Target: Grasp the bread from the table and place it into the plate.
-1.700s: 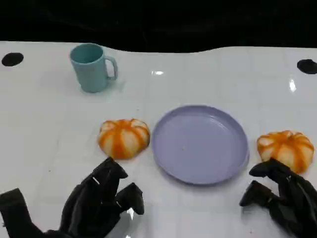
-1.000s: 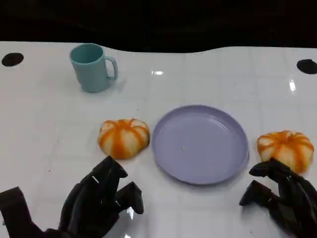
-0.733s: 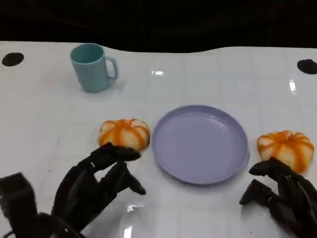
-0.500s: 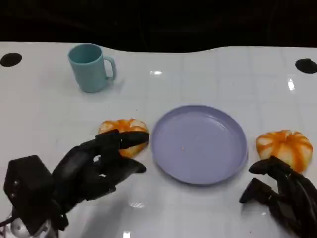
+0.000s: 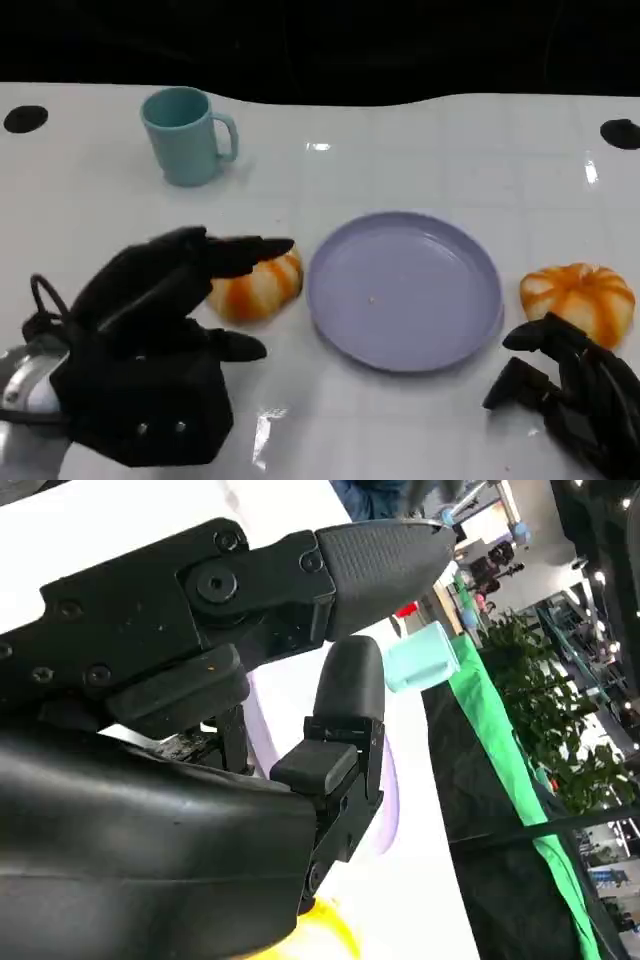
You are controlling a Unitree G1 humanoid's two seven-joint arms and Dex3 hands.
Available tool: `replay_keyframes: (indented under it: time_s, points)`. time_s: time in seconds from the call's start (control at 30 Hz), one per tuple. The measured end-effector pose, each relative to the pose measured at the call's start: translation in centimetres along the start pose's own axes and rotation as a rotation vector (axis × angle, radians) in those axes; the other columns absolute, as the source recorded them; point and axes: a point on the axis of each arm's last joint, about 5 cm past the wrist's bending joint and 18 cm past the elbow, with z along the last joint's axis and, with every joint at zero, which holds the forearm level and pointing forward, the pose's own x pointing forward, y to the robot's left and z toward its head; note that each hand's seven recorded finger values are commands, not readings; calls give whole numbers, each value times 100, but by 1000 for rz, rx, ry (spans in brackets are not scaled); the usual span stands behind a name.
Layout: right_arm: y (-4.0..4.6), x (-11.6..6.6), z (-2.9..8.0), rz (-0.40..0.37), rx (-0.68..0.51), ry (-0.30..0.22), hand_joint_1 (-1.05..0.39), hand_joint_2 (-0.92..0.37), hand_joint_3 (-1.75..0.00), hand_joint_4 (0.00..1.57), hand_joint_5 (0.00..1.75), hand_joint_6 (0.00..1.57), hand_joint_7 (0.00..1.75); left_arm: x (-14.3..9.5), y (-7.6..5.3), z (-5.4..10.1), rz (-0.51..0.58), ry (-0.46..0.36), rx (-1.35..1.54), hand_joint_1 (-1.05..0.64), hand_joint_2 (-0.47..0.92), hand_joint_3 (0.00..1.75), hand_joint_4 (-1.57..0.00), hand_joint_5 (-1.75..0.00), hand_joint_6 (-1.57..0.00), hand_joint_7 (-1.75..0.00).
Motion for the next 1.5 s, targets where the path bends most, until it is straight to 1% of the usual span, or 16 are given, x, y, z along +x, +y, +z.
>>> replay_keyframes:
  time_s: [0.1,0.23,0.4,0.57,0.73,0.83,0.97,1.17,1.23,1.3,1.37,1.5]
  points:
    - [-1,-1,-2,-1,-1,-2,-55,-92,-21,67,151,61,121,23,-15,19,-21,9,39,-55,89,0,-4,-34,-27,0]
    - [-2,5,-1,-1,3,-3,-55,-92,-20,67,151,61,121,70,-4,48,-63,24,171,-58,88,0,-1,-31,-26,0]
    - [5,12,2,-12,6,-2,-57,-92,-21,68,152,61,121,192,-51,147,-88,138,414,-54,85,0,-1,-28,-25,0]
    - [10,13,7,-15,8,-1,-55,-92,-24,67,152,60,120,310,-81,216,-74,179,442,-48,83,0,-5,-24,-25,0]
    - [7,9,6,-10,15,-3,-53,-92,-23,66,152,60,120,409,-170,171,-111,216,410,-45,82,0,-9,-21,-25,0]
    - [2,4,8,-7,14,-1,-57,-92,-22,67,151,61,120,466,-202,141,-126,228,398,-47,84,1,-9,-19,-22,0]
    - [1,4,7,-2,15,0,-53,-92,-22,67,151,60,120,599,-263,98,-164,259,376,-49,86,1,-10,-17,-19,0]
    - [-6,2,7,9,15,-3,-54,-92,-23,67,150,59,120,692,-335,64,-197,280,357,-49,87,1,-11,-16,-18,0]
    - [-11,-6,5,7,15,-3,-56,-92,-22,67,152,60,120,738,-349,50,-200,287,359,-52,84,0,-13,-16,-19,0]
    - [-8,1,8,1,14,-2,-56,-92,-22,67,152,60,120,850,-400,7,-228,325,354,-53,82,0,-14,-15,-20,-1]
    - [-4,4,6,0,13,-1,-56,-92,-22,67,152,60,121,902,-463,-47,-256,362,348,-53,81,0,-13,-14,-20,-1]
    - [-2,4,12,-3,4,-3,-55,-92,-22,68,152,61,120,1013,-610,-139,-284,395,358,-53,80,0,-15,-14,-23,-2]
